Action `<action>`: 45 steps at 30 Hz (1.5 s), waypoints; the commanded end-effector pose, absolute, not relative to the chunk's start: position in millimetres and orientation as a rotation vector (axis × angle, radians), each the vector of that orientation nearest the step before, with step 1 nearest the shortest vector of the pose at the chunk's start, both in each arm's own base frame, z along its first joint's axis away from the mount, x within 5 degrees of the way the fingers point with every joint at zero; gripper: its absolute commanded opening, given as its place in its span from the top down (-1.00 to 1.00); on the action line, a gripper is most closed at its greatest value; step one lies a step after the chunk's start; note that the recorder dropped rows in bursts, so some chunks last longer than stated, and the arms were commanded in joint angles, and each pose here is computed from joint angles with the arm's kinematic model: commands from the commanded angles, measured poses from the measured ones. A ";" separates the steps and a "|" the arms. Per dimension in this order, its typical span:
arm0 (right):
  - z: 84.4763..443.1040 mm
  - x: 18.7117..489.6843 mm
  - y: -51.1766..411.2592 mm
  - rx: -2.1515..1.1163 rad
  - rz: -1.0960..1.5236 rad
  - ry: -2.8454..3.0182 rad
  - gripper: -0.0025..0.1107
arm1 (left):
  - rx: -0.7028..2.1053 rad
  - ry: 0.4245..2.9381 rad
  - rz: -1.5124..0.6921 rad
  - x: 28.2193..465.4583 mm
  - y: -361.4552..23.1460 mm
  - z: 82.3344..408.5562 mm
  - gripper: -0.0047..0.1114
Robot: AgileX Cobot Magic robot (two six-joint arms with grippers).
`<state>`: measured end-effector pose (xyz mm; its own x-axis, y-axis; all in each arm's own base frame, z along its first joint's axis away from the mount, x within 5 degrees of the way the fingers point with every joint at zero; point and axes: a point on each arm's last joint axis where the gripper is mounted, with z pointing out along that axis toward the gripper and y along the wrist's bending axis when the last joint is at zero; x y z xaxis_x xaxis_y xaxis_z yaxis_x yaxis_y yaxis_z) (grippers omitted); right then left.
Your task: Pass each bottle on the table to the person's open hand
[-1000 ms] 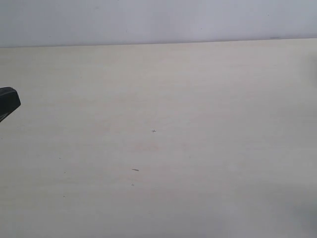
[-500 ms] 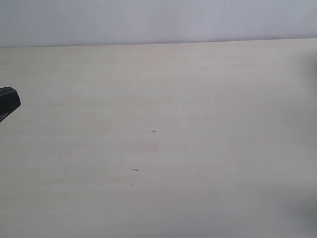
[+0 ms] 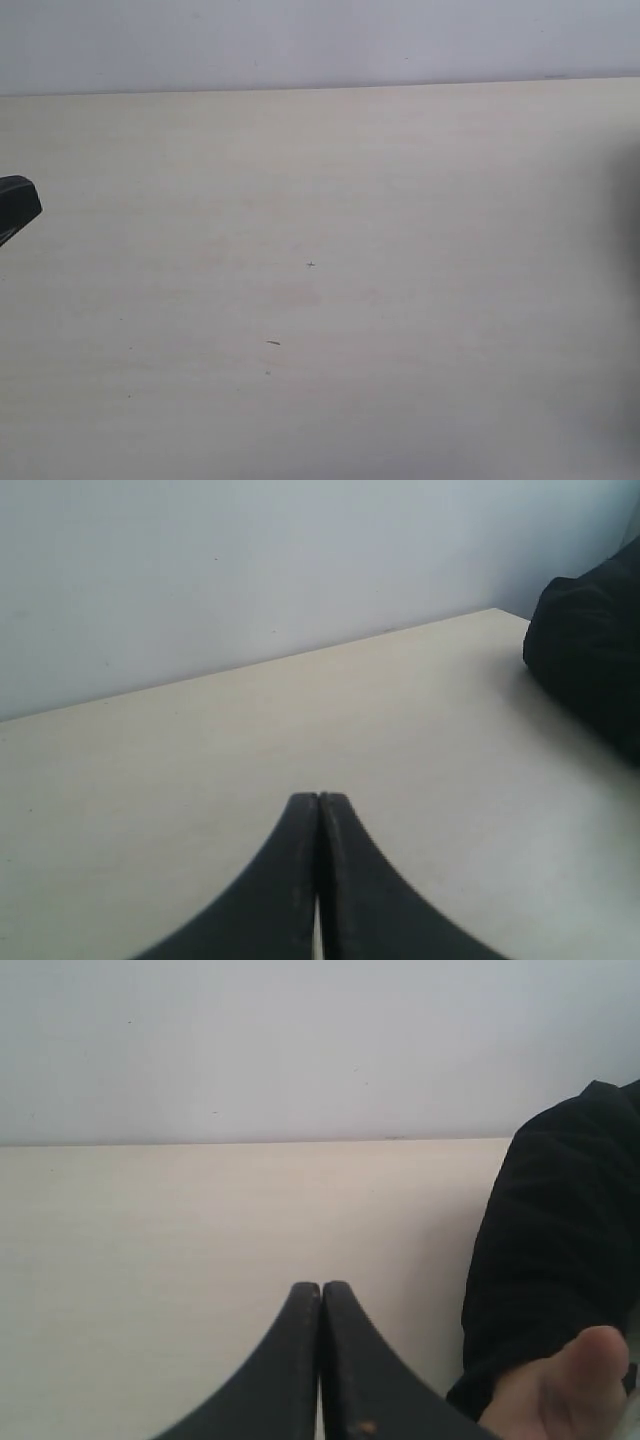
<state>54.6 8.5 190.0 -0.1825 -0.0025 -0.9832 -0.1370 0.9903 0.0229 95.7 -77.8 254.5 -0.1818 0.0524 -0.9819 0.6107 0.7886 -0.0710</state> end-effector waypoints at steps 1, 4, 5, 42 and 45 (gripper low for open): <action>189.0 54.4 8.0 -0.100 0.110 1.749 0.96 | 0.519 1.696 -0.540 95.2 -76.8 253.4 0.92; 189.0 54.4 8.0 -0.100 0.110 1.749 0.96 | 0.519 1.696 -0.540 95.2 -76.8 253.4 0.92; 189.0 54.4 8.0 -0.100 0.110 1.749 0.96 | 0.519 1.696 -0.540 95.2 -76.8 253.4 0.92; 189.1 54.4 8.1 -0.098 0.115 1.748 0.96 | 0.165 1.770 -0.328 93.2 -30.8 226.0 0.92; 189.1 54.4 8.1 -0.098 0.115 1.748 0.96 | 0.120 1.836 -0.319 89.1 -26.8 202.5 0.92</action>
